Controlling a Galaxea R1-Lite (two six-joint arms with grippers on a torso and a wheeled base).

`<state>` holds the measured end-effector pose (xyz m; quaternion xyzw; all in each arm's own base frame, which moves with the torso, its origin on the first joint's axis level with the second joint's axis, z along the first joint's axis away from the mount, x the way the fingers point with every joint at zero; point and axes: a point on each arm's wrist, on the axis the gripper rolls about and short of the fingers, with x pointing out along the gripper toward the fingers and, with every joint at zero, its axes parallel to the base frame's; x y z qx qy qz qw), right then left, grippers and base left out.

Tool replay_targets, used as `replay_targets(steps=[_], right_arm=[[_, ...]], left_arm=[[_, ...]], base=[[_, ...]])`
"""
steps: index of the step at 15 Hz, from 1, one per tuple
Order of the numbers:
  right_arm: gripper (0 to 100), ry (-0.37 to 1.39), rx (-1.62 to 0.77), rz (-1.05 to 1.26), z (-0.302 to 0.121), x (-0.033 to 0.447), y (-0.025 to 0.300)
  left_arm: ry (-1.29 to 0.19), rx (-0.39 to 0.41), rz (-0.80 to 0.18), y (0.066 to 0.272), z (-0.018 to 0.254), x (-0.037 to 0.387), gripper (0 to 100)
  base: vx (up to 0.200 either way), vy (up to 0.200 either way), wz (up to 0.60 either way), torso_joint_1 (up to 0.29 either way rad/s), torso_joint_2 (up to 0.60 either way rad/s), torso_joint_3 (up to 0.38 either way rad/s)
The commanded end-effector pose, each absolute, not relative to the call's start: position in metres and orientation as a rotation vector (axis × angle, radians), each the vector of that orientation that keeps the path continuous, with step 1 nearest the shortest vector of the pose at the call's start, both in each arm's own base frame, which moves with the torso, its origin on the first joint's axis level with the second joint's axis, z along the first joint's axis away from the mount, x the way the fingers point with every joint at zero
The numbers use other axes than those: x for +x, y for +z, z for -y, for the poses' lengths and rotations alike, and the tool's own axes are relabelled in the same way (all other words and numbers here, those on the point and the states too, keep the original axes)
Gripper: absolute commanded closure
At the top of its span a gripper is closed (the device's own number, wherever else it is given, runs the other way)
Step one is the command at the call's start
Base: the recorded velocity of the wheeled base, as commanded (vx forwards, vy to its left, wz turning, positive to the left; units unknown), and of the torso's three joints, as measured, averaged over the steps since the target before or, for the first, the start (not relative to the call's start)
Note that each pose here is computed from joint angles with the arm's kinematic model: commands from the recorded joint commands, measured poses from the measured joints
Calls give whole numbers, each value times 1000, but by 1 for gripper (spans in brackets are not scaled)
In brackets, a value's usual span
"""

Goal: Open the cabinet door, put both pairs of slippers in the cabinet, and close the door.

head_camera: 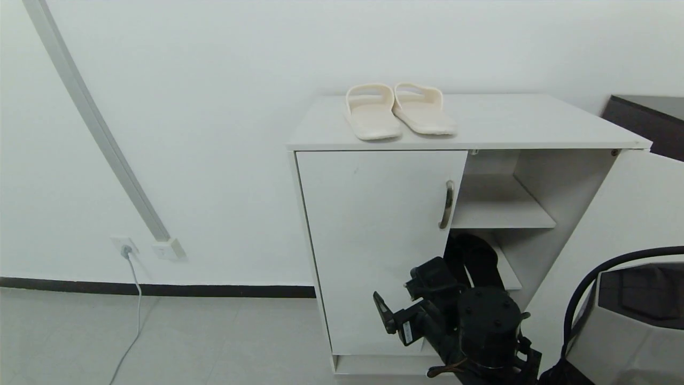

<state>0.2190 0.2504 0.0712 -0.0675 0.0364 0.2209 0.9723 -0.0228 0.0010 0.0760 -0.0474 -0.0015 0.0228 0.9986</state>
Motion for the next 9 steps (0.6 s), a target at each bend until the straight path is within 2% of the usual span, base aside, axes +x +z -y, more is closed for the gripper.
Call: replay_targets(steps=[1, 9], right_arm=[[0, 443, -135, -72, -251, 220, 71], [0, 443, -143, -81, -249, 218, 69]], left_arm=[[46, -95, 4, 76, -1, -23, 100], [44, -95, 4, 76, -1, -23, 100]], base=[[0, 0, 0, 154, -471, -334], [0, 0, 0, 175, -491, -316]])
